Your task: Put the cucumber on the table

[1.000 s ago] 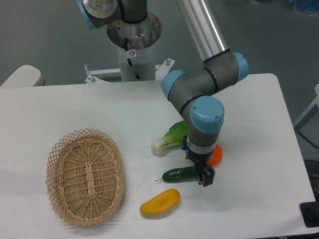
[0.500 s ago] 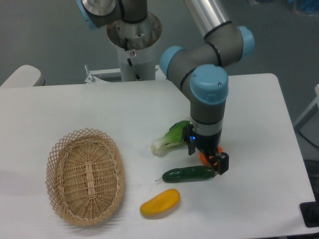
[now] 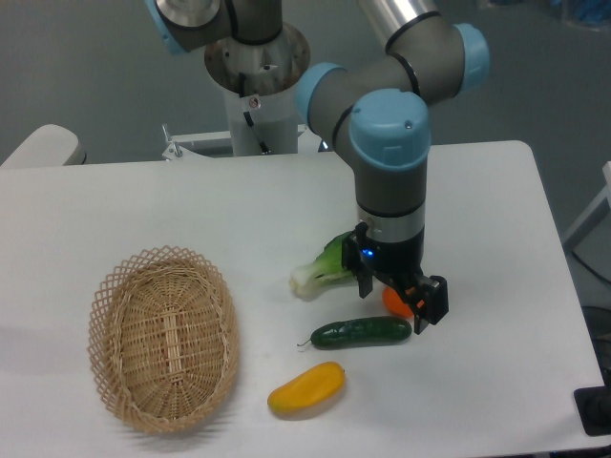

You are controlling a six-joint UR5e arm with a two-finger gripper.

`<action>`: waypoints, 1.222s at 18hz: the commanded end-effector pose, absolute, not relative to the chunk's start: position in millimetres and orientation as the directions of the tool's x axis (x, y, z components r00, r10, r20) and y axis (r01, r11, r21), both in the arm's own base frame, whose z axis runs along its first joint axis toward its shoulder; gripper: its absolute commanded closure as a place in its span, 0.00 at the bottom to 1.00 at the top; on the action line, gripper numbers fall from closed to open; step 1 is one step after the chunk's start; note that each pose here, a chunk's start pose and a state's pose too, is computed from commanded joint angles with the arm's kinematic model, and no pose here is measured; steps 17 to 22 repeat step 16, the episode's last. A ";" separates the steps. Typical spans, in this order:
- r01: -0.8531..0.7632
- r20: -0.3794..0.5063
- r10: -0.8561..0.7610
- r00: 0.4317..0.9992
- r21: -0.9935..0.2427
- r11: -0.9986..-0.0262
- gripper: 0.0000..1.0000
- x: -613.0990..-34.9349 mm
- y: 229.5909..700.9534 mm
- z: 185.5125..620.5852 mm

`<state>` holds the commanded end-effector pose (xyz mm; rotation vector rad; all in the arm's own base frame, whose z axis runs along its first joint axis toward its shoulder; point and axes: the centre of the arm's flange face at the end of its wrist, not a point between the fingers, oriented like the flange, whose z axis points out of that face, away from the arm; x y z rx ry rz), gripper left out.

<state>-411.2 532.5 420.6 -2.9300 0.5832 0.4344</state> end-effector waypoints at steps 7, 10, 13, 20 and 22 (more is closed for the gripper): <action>-0.410 -0.244 -0.389 0.888 -0.039 -0.911 0.00 -377.5 539.8 440.5; -0.411 -0.239 -0.391 0.889 -0.039 -0.911 0.00 -371.5 535.7 443.4; -0.416 -0.242 -0.395 0.886 -0.039 -0.909 0.00 -370.8 536.4 443.8; -0.425 -0.246 -0.403 0.881 -0.041 -0.904 0.00 -365.7 541.0 444.1; -0.425 -0.246 -0.403 0.881 -0.041 -0.904 0.00 -365.7 541.0 444.1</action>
